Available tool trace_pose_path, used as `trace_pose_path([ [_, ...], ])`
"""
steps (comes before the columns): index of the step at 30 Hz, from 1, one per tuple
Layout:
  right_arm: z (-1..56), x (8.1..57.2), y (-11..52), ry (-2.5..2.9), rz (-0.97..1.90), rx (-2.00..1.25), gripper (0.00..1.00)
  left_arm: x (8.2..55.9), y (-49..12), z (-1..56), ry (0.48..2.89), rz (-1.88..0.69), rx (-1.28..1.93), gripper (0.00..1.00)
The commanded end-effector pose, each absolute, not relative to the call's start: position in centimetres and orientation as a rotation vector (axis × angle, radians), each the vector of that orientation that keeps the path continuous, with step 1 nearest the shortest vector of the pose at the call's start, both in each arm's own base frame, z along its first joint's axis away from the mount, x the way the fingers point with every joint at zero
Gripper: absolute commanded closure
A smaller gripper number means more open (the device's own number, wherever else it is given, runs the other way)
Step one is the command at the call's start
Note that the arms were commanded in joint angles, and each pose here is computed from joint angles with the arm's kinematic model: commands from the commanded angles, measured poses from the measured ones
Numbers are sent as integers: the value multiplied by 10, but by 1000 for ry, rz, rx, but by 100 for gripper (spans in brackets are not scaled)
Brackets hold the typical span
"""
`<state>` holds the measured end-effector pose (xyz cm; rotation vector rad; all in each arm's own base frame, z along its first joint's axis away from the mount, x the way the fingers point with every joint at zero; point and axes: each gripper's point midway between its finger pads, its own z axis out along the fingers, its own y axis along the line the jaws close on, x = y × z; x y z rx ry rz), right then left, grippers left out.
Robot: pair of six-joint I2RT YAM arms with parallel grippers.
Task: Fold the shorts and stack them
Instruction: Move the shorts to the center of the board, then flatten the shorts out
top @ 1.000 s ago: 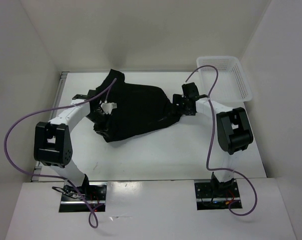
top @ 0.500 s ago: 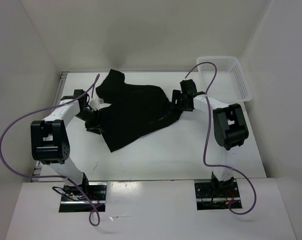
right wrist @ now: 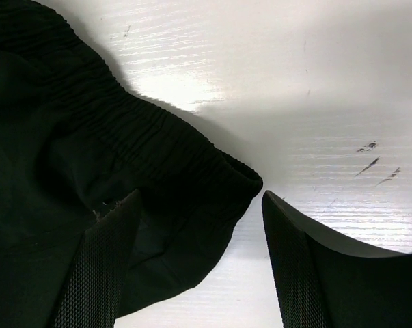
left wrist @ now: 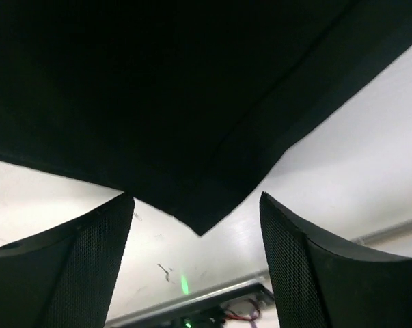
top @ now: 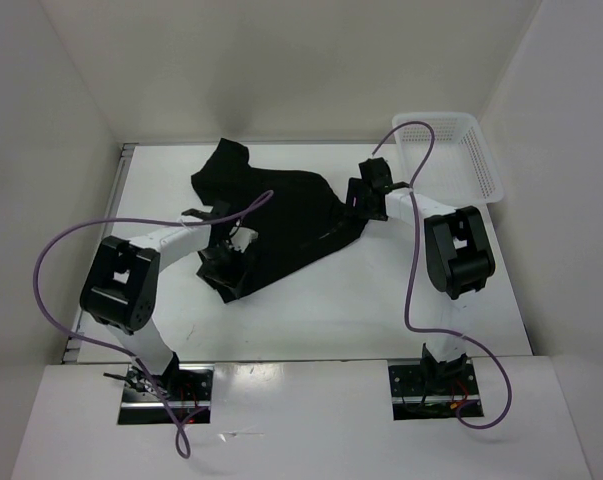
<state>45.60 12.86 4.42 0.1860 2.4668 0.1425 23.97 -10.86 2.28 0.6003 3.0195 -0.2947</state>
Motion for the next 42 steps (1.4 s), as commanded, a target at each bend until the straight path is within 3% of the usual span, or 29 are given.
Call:
trace_pose_path([
  [1, 48, 467, 125, 2431, 107, 209, 25, 258, -105, 21, 2914, -96, 666, 18],
  [5, 40, 462, 125, 2453, 106, 193, 25, 263, -94, 9, 2897, 54, 682, 18],
  [8, 33, 460, 125, 2467, 107, 176, 35, 263, -107, 9, 2877, 27, 733, 26],
  [11, 28, 451, 124, 2491, 106, 155, 60, 259, -111, -7, 2900, 34, 768, 53],
  [12, 37, 453, 125, 2472, 114, 156, 72, 257, -112, -11, 2913, 24, 773, 67],
  [14, 44, 442, 121, 2484, 109, 156, 81, 255, -113, -14, 2926, 7, 778, 80],
  [15, 44, 437, 120, 2485, 109, 156, 89, 255, -113, -14, 2926, 6, 778, 94],
  [16, 46, 433, 113, 2497, 94, 151, 91, 254, -113, -13, 2916, 3, 775, 98],
  [19, 51, 415, 107, 2522, 74, 118, 100, 260, -105, -3, 2873, 78, 756, 100],
  [26, 77, 362, 94, 2641, 59, -91, 100, 230, -72, 28, 2901, 199, 731, 100],
  [31, 93, 297, 88, 2754, 121, -391, 100, 211, -73, 66, 2930, 59, 695, 100],
  [35, 101, 285, 86, 2749, 140, -562, 100, 188, -94, 104, 2950, -181, 714, 100],
  [42, 104, 268, 121, 2710, 186, -803, 100, 150, -72, 100, 3004, -105, 735, 100],
])
